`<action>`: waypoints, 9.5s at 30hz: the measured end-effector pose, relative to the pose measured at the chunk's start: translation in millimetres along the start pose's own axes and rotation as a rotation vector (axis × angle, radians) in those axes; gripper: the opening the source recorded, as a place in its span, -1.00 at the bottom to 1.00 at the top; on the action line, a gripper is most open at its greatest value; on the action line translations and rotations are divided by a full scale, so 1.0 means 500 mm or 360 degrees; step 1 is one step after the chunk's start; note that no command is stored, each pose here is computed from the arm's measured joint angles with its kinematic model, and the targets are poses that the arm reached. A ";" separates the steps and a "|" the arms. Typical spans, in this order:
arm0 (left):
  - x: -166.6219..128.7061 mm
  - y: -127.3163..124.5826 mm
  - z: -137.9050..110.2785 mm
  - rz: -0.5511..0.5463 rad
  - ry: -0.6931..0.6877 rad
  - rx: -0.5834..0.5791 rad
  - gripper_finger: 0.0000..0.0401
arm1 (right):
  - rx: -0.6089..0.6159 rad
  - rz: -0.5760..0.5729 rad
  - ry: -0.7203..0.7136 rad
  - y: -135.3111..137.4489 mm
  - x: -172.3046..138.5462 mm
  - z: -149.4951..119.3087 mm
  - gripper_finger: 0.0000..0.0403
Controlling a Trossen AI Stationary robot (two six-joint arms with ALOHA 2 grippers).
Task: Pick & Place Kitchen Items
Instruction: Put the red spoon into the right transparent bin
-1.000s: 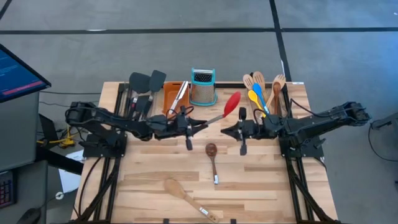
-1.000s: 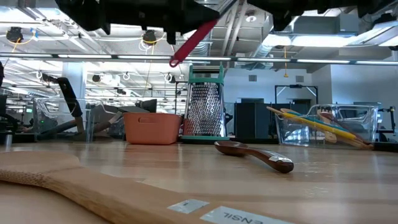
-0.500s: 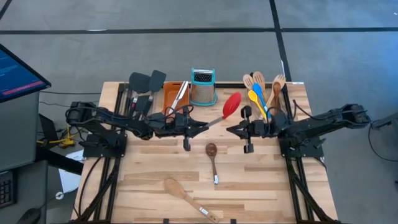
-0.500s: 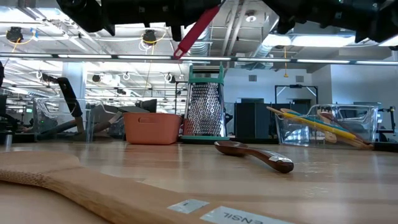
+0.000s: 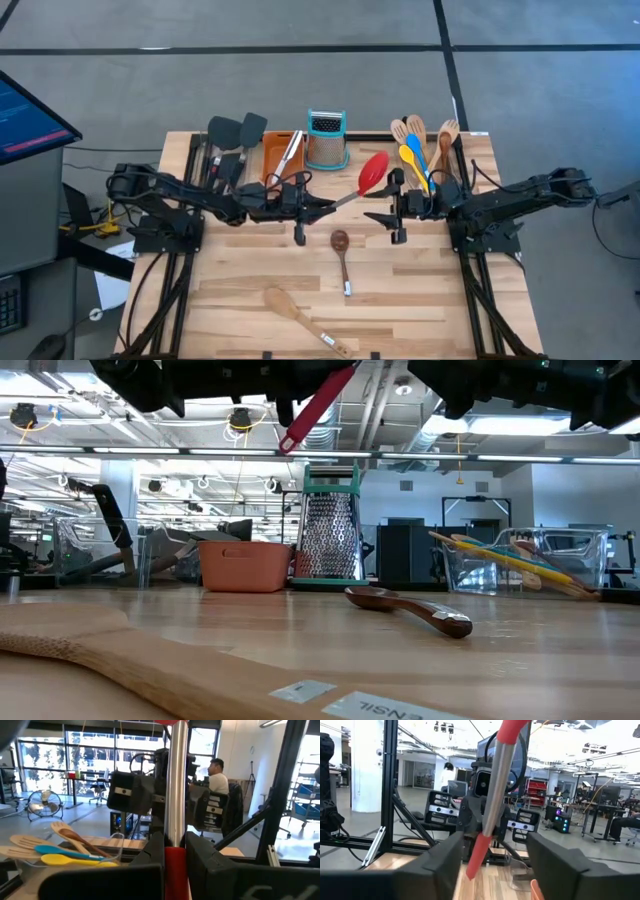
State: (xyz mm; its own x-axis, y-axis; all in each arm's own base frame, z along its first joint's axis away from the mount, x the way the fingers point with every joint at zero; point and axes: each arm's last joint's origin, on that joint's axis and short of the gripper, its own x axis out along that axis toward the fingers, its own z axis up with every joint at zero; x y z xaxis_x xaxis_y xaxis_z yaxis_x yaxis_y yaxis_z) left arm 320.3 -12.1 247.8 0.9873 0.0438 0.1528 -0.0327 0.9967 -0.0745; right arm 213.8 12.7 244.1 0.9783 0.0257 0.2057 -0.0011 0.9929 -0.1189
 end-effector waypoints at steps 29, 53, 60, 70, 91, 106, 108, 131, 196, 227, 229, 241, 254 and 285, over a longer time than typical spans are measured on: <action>0.095 -0.014 -0.066 -0.0055 0.0034 -0.0070 -0.95 | 0.0002 0.0027 -0.0015 0.002 0.000 0.002 0.31; 0.096 -0.014 -0.067 -0.0053 0.0004 -0.0085 -0.95 | 0.0012 0.0057 -0.0090 0.012 -0.001 0.012 -0.41; 0.096 -0.014 -0.067 -0.0057 0.0005 -0.0085 -0.95 | 0.0013 0.0057 -0.0097 0.012 -0.001 0.013 -0.66; 0.096 -0.014 -0.067 -0.0059 0.0008 -0.0080 -0.95 | 0.0018 0.0061 -0.0099 0.012 -0.001 0.013 -0.78; 0.096 -0.013 -0.068 -0.0032 0.0013 -0.0087 -0.12 | 0.0008 0.0053 -0.0097 0.012 -0.001 0.013 -0.78; 0.096 -0.013 -0.068 -0.0032 0.0014 -0.0085 0.13 | 0.0013 0.0053 -0.0084 0.012 -0.001 0.011 -0.78; 0.096 -0.013 -0.068 -0.0033 0.0014 -0.0084 0.12 | 0.0012 0.0053 -0.0079 0.012 -0.001 0.010 -0.78; 0.095 -0.013 -0.071 -0.0036 0.0036 -0.0082 0.07 | -0.0158 -0.0913 0.0317 0.020 -0.075 0.042 -0.78; 0.096 -0.010 -0.072 -0.0026 0.0044 -0.0081 0.07 | -0.0041 -0.1540 0.0311 -0.022 -0.210 0.165 -0.78; 0.096 -0.009 -0.074 -0.0022 0.0060 -0.0078 0.07 | 0.0029 -0.1467 0.0615 -0.171 -0.096 0.193 -0.78; 0.096 -0.009 -0.074 -0.0022 0.0062 -0.0078 0.07 | 0.0105 -0.1500 0.0675 -0.186 -0.110 0.199 -0.78; 0.096 -0.009 -0.074 -0.0022 0.0062 -0.0079 0.07 | 0.0377 -0.1729 0.1016 -0.213 -0.202 0.191 -0.78; 0.096 -0.009 -0.074 -0.0021 0.0063 -0.0078 0.07 | 0.0634 -0.1739 0.1202 -0.250 -0.219 0.110 -0.78; 0.096 -0.008 -0.075 -0.0020 0.0071 -0.0078 0.07 | 0.1055 -0.1814 0.1441 -0.363 -0.222 -0.034 -0.30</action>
State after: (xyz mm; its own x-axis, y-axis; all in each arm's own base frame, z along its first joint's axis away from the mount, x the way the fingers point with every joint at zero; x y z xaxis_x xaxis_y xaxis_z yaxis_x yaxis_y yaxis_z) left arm 373.5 -16.8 218.5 0.9936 0.0269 0.1099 -0.0135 0.9926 -0.1210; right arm 108.8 -172.2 226.2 0.3254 -0.5647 -0.7584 0.9328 0.3231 0.1597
